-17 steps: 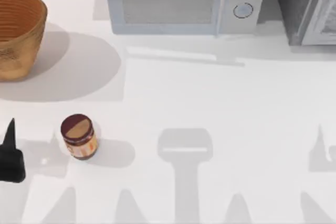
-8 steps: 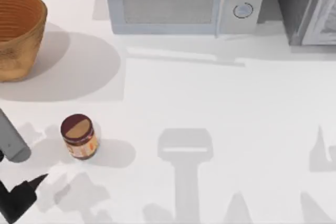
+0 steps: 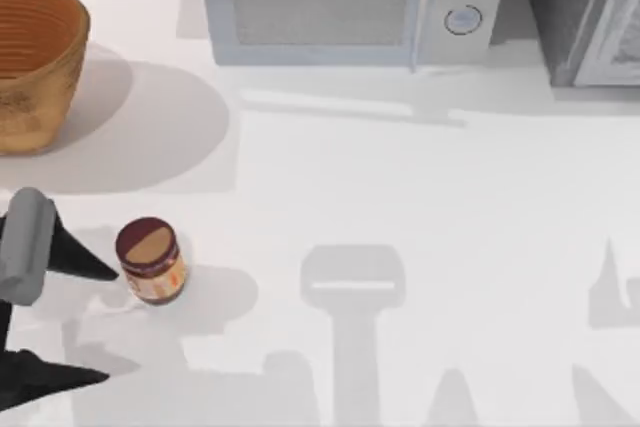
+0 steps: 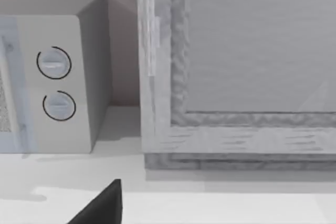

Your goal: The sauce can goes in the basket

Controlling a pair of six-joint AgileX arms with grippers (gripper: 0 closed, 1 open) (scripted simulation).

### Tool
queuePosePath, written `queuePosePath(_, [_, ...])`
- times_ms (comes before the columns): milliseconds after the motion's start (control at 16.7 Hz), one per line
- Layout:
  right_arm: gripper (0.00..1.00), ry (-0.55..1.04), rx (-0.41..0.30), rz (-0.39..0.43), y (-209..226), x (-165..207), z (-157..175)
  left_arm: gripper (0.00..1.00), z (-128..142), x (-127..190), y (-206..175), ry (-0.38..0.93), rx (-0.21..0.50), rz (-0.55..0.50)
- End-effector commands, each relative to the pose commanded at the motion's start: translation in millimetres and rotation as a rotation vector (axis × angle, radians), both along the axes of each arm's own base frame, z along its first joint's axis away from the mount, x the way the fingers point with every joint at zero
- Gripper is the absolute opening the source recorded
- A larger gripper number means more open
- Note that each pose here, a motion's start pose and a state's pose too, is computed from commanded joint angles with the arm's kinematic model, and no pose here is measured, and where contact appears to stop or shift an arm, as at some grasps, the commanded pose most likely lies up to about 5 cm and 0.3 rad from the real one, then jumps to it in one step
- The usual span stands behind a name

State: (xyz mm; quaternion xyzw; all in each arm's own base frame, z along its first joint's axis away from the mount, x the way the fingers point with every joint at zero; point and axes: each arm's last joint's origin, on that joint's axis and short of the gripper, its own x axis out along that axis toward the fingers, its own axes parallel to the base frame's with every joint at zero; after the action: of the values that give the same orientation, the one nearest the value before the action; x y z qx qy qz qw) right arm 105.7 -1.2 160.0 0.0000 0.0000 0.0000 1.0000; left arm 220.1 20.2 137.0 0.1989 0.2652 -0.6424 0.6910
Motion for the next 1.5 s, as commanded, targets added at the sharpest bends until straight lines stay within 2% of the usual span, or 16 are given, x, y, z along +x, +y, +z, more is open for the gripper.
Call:
queuePosePath(180, [1.00,0.000,0.000,0.000,0,0,0,1.00,-26,22,12,0.031,-0.199,-0.071])
queuePosePath(360, [1.00,0.000,0.000,0.000,0,0,0,1.00,-56,40,25,0.015,-0.370,-0.064])
queuePosePath(600, [1.00,0.000,0.000,0.000,0,0,0,1.00,-91,55,40,-0.055,-0.510,-0.004])
queuePosePath(900, [1.00,0.000,0.000,0.000,0,0,0,1.00,-113,63,49,-0.126,-0.563,0.044])
queuePosePath(1140, [1.00,0.000,0.000,0.000,0,0,0,1.00,-113,63,49,-0.126,-0.563,0.044])
queuePosePath(1200, [1.00,0.000,0.000,0.000,0,0,0,1.00,-92,63,41,-0.144,-0.556,0.009])
queuePosePath(1500, [1.00,0.000,0.000,0.000,0,0,0,1.00,-99,61,35,-0.126,-0.561,0.040])
